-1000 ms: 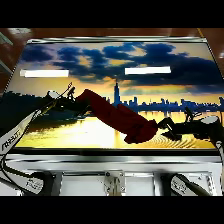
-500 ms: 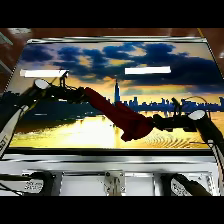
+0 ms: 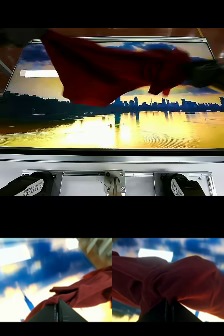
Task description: Fold the shirts.
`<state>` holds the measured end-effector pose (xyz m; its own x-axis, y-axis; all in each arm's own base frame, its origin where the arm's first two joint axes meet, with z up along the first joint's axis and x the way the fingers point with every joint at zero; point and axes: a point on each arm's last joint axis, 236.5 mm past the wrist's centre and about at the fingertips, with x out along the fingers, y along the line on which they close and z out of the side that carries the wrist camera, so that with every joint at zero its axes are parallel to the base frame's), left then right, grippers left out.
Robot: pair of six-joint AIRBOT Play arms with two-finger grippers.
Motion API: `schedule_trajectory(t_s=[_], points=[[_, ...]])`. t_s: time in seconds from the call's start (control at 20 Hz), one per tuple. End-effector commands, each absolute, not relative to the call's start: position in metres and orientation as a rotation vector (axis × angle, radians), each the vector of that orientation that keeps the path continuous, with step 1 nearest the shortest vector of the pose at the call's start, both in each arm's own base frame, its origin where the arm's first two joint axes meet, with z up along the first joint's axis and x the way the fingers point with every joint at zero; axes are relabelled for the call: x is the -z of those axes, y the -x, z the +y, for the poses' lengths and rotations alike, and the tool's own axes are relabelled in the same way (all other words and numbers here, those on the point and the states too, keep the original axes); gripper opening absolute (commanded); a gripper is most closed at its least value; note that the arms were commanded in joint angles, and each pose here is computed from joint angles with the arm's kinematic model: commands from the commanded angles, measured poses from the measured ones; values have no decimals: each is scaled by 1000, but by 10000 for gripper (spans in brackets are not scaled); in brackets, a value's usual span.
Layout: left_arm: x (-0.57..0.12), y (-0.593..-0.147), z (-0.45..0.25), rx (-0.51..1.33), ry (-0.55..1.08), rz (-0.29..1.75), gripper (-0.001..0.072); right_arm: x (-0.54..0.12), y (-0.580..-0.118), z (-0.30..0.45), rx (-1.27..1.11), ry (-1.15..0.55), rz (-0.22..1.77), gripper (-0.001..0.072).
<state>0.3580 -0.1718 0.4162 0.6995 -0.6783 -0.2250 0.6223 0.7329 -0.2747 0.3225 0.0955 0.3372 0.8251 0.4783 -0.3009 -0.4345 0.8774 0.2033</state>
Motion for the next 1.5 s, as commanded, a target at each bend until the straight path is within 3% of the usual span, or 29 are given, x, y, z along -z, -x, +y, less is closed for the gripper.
schedule_trajectory(t_s=[0.0,0.1,0.25,0.5,0.65,0.85,1.1,1.35,1.4,1.45], points=[[-490,-281,-150,655,59,126,40,-420,-259,104,-481,-128,157,64],[-478,-263,-139,610,-8,171,40,-418,-241,103,-463,-158,182,64],[-448,-267,-114,505,-89,289,40,-368,-227,92,-382,-230,419,64],[-382,-313,-103,459,-82,482,40,-247,-207,45,-162,-228,1005,64],[-308,-359,-106,467,-45,687,40,-184,-235,44,-149,-262,1155,64],[-204,-434,-115,475,33,902,40,-79,-310,65,-155,-295,1176,64],[-98,-518,-150,520,280,977,41,-4,-420,72,-89,-447,1034,64],[-4,-514,-172,561,442,1211,47,53,-453,88,-14,-717,1055,66],[7,-505,-173,565,457,1274,190,57,-453,89,-13,-731,1062,91],[13,-494,-169,576,452,1325,437,55,-457,85,-14,-710,1039,91]])
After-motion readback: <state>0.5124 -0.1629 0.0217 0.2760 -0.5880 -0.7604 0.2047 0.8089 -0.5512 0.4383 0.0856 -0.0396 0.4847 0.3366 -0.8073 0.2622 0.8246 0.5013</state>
